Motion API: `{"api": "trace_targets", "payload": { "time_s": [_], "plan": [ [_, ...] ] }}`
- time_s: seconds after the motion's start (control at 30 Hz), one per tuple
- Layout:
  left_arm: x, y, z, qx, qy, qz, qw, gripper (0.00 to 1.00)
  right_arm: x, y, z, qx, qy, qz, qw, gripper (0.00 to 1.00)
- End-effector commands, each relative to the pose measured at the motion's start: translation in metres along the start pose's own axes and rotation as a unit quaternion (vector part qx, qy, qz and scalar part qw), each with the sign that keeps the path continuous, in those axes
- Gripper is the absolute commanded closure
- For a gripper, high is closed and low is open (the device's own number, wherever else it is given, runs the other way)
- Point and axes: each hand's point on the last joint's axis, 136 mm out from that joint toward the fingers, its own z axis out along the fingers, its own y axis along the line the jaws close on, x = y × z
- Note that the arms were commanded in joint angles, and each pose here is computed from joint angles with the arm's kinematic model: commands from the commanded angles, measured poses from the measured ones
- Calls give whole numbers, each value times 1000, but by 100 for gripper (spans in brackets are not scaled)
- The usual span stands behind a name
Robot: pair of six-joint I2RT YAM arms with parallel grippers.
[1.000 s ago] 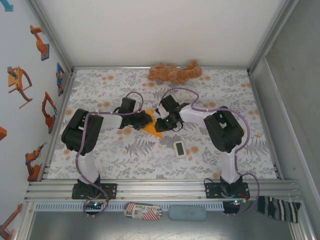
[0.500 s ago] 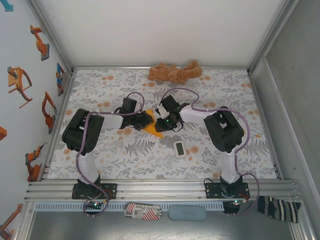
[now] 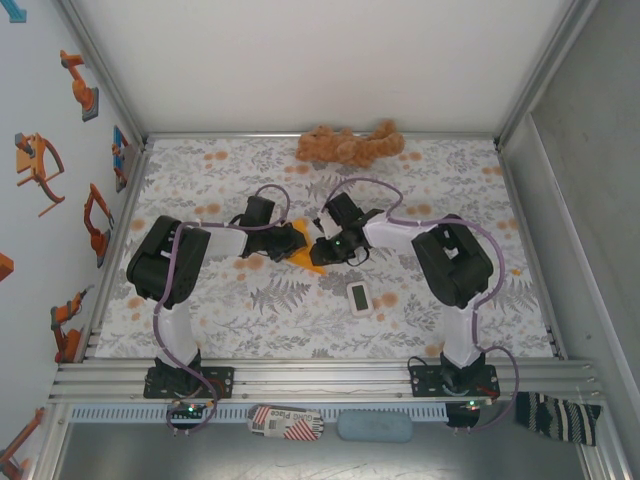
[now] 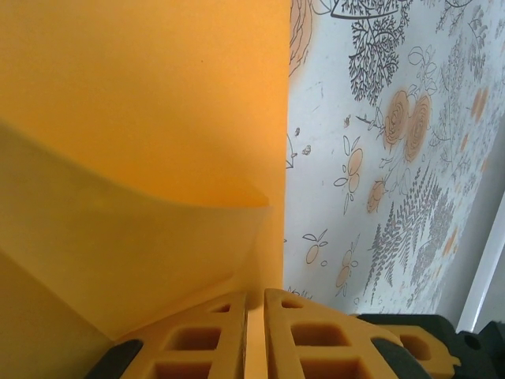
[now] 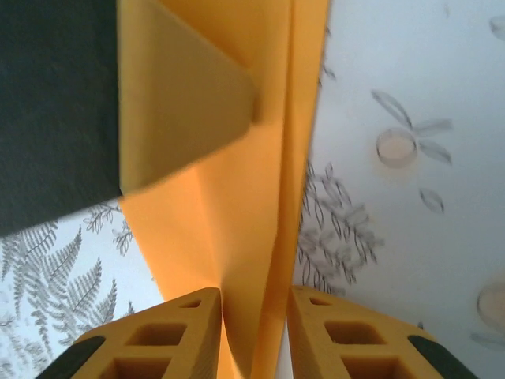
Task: Fold a paper plane with a square sheet of paper (pick it up from the middle)
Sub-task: Fourth fold the wing at the center of the table.
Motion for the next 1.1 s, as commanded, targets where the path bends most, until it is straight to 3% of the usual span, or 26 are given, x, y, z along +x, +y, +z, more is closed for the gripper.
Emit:
{"api": "trace_targets", "payload": {
  "time_s": [0.0, 0.67, 1.07],
  "plan": [
    [10, 19, 5, -35, 17, -4, 999, 84, -10, 19, -29, -45, -28, 24, 998, 70],
    [11, 15, 5, -28, 21, 1, 999, 83, -9, 30, -6, -121, 6, 54, 991, 90],
    [12, 18, 5, -34, 24, -2, 999, 83, 8, 12, 10, -96, 34, 65, 993, 91]
  ]
}}
